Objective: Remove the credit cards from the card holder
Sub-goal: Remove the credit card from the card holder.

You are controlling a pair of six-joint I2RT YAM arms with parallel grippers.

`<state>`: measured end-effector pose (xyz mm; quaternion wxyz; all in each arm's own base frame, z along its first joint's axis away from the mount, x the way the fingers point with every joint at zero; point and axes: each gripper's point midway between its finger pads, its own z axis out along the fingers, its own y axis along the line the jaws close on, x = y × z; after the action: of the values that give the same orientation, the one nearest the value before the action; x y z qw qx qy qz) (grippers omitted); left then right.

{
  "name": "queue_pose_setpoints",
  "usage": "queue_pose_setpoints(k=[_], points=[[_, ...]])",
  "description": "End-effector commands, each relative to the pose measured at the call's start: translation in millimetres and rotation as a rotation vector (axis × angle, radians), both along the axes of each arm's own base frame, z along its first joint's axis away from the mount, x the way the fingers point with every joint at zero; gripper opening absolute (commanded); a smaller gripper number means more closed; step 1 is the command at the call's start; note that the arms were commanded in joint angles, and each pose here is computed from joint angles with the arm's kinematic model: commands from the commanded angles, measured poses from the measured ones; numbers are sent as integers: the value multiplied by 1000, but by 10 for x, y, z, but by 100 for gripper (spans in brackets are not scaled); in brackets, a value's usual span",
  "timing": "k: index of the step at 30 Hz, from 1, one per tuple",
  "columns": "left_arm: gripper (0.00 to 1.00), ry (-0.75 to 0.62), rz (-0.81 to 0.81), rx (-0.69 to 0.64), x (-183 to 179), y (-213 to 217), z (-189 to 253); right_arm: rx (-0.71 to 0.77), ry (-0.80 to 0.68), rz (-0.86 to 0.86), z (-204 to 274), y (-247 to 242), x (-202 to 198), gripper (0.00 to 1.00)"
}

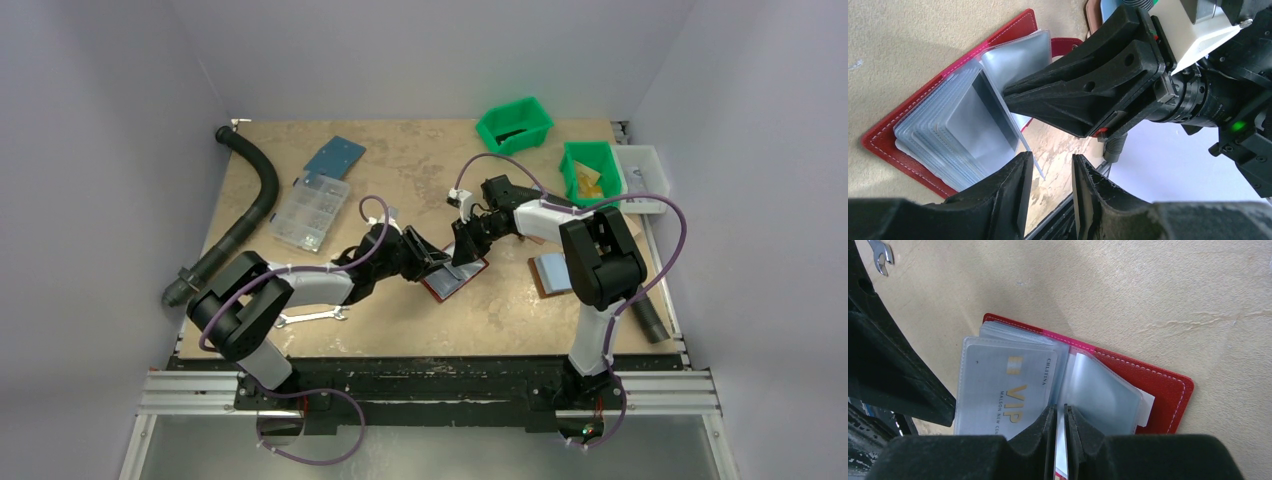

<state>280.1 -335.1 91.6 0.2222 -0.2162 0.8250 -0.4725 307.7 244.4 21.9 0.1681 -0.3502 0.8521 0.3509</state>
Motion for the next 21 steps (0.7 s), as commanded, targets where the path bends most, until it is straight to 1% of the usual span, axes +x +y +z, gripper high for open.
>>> queue_pose_setpoints(k=[1,8,21], points=[[38,40,14,-28,23,0,-17,-25,48,26,-103,24,-125,20],[38,68,19,-5,38,16,-115,-26,50,25,-107,20,-129,20],[37,72,1,11,125,-52,-286,-24,50,29,-100,23,-134,21]])
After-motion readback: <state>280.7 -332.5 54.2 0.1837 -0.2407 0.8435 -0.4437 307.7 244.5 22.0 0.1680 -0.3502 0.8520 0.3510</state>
